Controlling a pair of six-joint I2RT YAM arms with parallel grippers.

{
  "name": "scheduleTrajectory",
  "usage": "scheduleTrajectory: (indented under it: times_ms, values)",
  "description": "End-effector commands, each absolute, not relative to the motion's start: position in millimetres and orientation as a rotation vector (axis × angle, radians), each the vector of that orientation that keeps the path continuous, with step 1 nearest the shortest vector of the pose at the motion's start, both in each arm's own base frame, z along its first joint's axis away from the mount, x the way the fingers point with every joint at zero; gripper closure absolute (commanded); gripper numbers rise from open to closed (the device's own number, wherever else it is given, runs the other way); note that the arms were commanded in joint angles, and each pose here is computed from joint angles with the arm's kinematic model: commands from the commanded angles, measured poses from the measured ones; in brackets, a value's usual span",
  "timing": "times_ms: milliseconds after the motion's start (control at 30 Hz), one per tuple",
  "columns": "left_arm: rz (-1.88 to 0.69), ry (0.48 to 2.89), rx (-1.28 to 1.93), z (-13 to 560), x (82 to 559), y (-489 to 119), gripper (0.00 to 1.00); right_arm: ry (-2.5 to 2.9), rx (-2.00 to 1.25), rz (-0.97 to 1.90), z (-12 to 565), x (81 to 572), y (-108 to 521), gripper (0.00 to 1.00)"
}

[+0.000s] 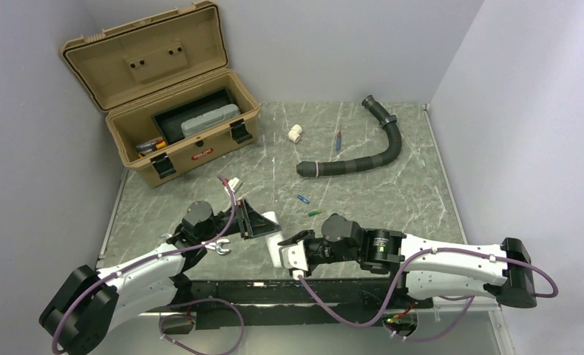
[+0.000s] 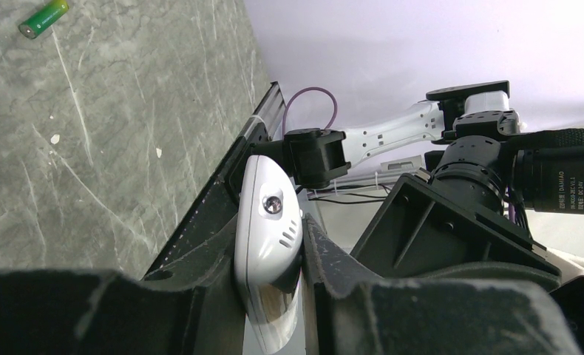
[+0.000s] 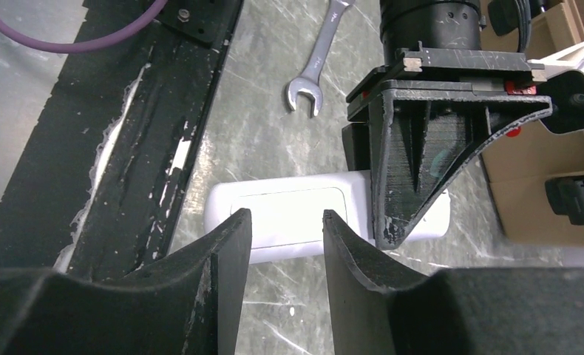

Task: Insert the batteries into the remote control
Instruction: Remove the battery cover from the remote control.

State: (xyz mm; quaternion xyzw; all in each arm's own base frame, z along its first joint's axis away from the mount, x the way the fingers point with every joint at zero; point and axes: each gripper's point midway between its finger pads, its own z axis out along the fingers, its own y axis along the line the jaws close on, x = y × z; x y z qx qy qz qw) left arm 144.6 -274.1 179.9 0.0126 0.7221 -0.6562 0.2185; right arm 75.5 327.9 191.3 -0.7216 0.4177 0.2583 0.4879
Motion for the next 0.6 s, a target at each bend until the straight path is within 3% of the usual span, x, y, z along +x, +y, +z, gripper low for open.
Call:
scheduleTrajectory:
  times_ms: [0,567]
  values:
    - [-1.852,1.923,0.094,197,142,-276,1.00,0.968,-1.753,0.713,208,63,333,0.56]
    - [-1.860,1.915,0.097,199,141,-276,1.00,0.995,-1.758,0.646,196,74,336,0.56]
